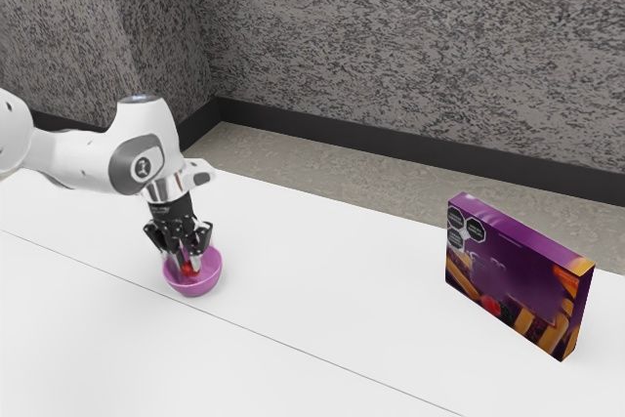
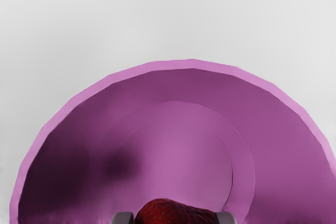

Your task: Take strawberry from the bowl

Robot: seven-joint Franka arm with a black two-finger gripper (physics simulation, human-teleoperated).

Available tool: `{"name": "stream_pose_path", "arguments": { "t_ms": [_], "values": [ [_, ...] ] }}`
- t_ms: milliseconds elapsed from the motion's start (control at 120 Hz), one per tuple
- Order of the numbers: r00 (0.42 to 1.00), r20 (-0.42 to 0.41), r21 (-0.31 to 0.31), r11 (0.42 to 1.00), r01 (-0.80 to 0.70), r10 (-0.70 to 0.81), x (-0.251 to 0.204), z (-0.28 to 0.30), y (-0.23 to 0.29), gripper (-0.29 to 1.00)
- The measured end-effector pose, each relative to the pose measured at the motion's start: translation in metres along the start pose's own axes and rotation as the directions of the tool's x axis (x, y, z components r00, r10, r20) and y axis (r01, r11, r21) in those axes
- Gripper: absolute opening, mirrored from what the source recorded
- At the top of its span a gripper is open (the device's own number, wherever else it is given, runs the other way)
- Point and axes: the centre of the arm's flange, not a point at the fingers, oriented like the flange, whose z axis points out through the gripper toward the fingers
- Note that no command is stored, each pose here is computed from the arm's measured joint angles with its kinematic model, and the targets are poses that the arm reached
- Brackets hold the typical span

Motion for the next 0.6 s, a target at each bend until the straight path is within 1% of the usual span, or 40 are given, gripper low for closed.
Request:
{"name": "stream_pose_path", "arguments": {
  "t_ms": [75,117,167,242,333,433,533,567,600],
  "values": [
    [0.999,-0.038,0.022,0.999,-0.023,0.024,-0.006,-0.026,0.016,0.09],
    [0.996,-0.065,0.037,0.997,-0.065,0.067,-0.012,-0.044,0.043,0.09],
    [0.988,-0.077,0.047,0.991,-0.128,0.131,-0.020,-0.052,0.082,0.10],
    [0.979,-0.070,0.047,0.981,-0.186,0.189,-0.030,-0.049,0.120,0.11],
    [0.981,-0.028,0.021,0.981,-0.191,0.191,-0.029,-0.023,0.126,0.12],
    [0.983,-0.013,0.007,0.983,-0.181,0.181,-0.026,-0.009,0.124,0.33],
    [0.984,-0.025,0.013,0.984,-0.178,0.179,-0.026,-0.015,0.124,0.47],
    [0.980,-0.057,0.039,0.981,-0.191,0.193,-0.029,-0.042,0.130,0.50],
    [0.965,-0.138,0.092,0.973,-0.211,0.222,-0.037,-0.107,0.147,0.53]
  ]
}}
